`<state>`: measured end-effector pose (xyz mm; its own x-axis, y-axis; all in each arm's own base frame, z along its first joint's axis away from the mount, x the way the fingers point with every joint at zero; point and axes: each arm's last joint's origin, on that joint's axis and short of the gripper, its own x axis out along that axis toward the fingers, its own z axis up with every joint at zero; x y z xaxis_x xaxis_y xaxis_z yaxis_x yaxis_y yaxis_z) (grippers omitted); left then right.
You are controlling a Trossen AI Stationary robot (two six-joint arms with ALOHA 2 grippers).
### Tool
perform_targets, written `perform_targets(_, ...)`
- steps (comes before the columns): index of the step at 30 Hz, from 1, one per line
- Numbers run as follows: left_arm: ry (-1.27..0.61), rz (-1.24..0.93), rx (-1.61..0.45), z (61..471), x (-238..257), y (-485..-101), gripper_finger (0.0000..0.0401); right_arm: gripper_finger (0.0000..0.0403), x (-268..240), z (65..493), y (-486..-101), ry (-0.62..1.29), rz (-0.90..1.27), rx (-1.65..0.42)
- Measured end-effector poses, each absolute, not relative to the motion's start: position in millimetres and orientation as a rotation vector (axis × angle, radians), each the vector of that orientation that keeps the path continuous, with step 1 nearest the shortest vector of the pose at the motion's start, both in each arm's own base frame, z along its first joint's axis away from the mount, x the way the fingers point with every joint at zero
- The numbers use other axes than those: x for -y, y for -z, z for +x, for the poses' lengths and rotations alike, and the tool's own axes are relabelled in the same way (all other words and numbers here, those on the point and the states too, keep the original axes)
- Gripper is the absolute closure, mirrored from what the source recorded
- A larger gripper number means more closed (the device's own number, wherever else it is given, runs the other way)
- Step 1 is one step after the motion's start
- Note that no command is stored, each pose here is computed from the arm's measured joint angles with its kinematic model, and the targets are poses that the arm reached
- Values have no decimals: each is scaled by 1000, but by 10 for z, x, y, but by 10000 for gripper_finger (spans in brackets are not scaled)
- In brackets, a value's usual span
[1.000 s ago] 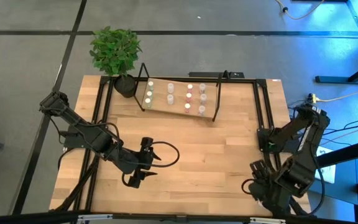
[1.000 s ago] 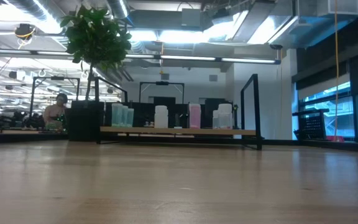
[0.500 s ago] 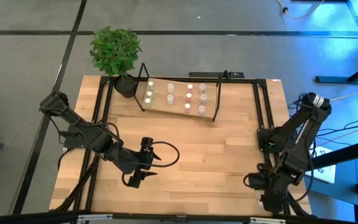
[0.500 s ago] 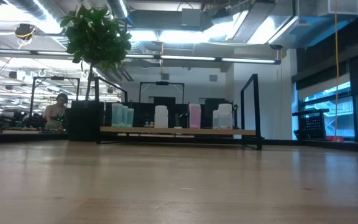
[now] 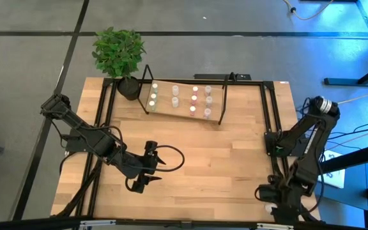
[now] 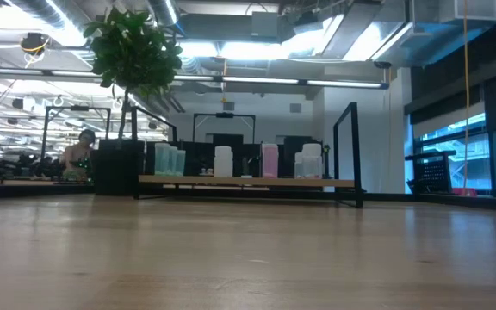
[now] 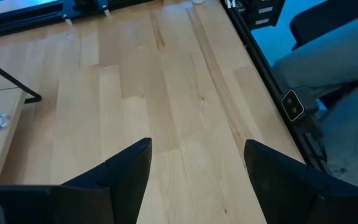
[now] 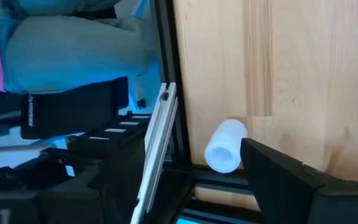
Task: Pick and place medicine bottles onto shelf by color
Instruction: Put the white medicine bottle on the shelf aligned with the other white medicine bottle
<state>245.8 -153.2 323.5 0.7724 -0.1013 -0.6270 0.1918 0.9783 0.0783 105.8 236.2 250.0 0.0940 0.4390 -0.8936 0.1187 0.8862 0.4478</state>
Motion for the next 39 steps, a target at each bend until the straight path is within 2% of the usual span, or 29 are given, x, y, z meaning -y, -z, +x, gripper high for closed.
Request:
perform_targets(8,159,141,-670,2458,1532,-3235,151,136,-2447,1084,-2344,-163,455,-1496)
perform_targets(13,159,141,-670,2458,1532,-3235,151,136,-2501,1074,-2235,-111,472,-1593)
perform_targets(26,160,141,-670,2458,1532,-3235,151,136,-2642,896,-1978,-56,317,-1653)
perform_targets(39,160,141,-670,2458,1532,-3235,151,136,-2701,897,-1738,29,233,-1685)
